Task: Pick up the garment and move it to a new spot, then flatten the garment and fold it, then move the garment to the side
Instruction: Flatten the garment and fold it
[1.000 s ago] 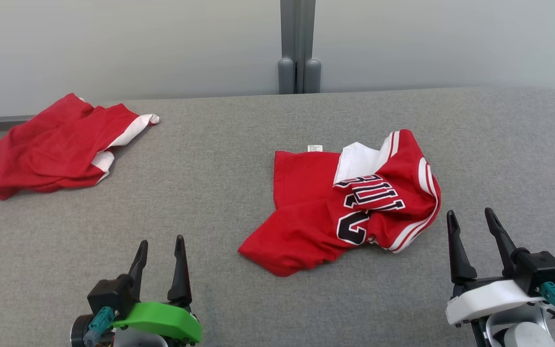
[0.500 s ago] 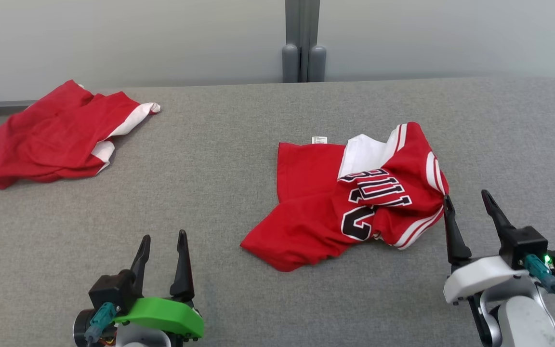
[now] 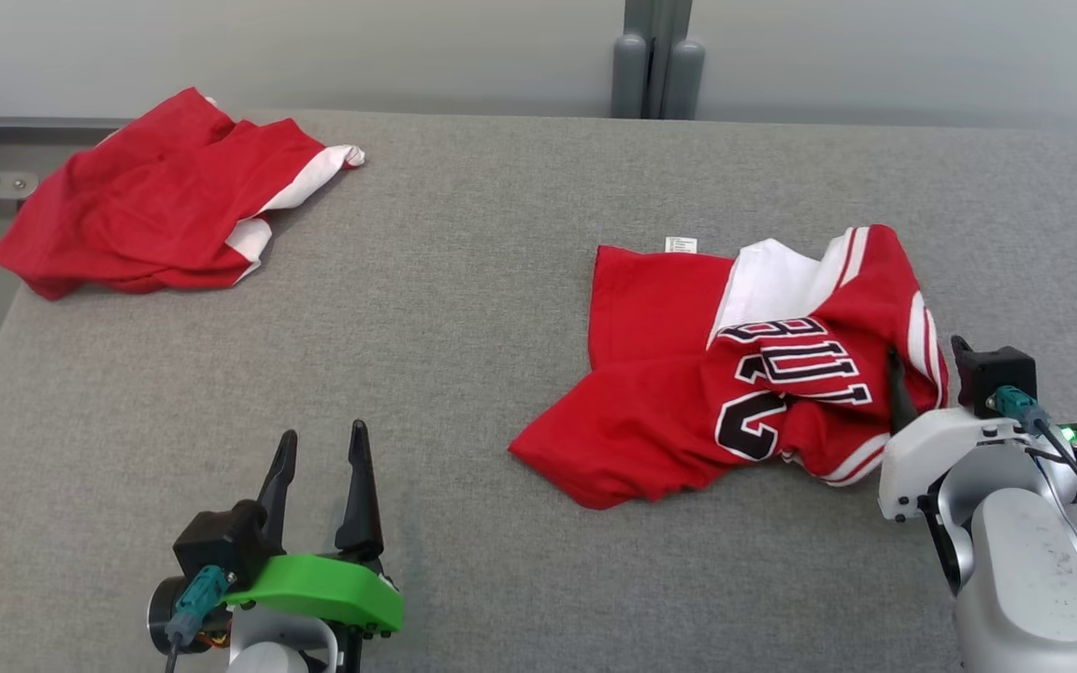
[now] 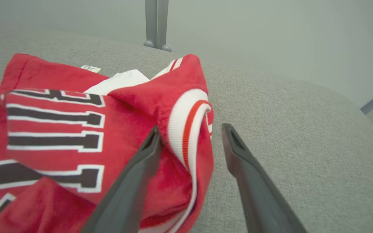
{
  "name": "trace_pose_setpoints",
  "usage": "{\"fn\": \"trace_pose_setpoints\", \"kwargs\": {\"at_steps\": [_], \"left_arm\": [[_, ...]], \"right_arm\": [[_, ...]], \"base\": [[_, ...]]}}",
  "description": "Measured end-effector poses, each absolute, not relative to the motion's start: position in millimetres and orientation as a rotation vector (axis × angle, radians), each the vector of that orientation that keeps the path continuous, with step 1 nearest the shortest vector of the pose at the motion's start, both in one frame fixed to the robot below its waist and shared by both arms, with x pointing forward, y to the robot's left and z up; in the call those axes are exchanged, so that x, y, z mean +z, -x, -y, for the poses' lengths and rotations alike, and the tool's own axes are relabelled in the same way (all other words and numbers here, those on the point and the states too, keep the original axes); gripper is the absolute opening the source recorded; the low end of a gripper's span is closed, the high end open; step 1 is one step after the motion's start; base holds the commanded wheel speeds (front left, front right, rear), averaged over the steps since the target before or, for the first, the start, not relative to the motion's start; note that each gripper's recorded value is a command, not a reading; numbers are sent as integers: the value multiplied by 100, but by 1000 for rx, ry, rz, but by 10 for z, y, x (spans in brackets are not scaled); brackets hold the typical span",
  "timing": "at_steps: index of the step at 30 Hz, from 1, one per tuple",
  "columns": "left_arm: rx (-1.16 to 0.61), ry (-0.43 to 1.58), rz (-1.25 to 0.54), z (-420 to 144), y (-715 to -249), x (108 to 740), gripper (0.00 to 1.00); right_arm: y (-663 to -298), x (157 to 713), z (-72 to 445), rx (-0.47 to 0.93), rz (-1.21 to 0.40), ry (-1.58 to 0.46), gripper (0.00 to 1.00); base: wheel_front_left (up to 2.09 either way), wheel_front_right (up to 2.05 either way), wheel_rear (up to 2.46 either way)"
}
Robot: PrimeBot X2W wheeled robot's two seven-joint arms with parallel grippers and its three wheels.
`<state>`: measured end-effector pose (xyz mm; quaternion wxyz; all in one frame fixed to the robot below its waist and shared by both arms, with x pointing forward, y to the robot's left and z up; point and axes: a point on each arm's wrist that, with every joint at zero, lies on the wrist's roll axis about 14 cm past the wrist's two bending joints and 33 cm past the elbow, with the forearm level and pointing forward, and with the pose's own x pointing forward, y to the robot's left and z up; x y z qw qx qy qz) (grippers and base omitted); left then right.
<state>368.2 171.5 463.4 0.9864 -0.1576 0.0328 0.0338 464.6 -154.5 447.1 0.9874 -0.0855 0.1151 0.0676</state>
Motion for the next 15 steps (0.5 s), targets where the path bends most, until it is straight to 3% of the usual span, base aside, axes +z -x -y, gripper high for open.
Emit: {"fn": "trace_pose_setpoints", "kwargs": {"at_steps": [1, 2, 15], "left_arm": [[75, 316, -69, -1736, -3674, 4621, 100], [83, 315, -71, -1758, -3667, 4611, 100], [83, 317, -74, -1744, -3684, 4603, 100]], "right_arm": [[-4664, 4423, 1539, 136, -247, 170, 13], [-4686, 4389, 1527, 138, -258, 170, 0], [-4939, 5086, 1649, 82, 34, 140, 0]], "base": [[0, 0, 0], [0, 0, 0], [0, 0, 0]]}}
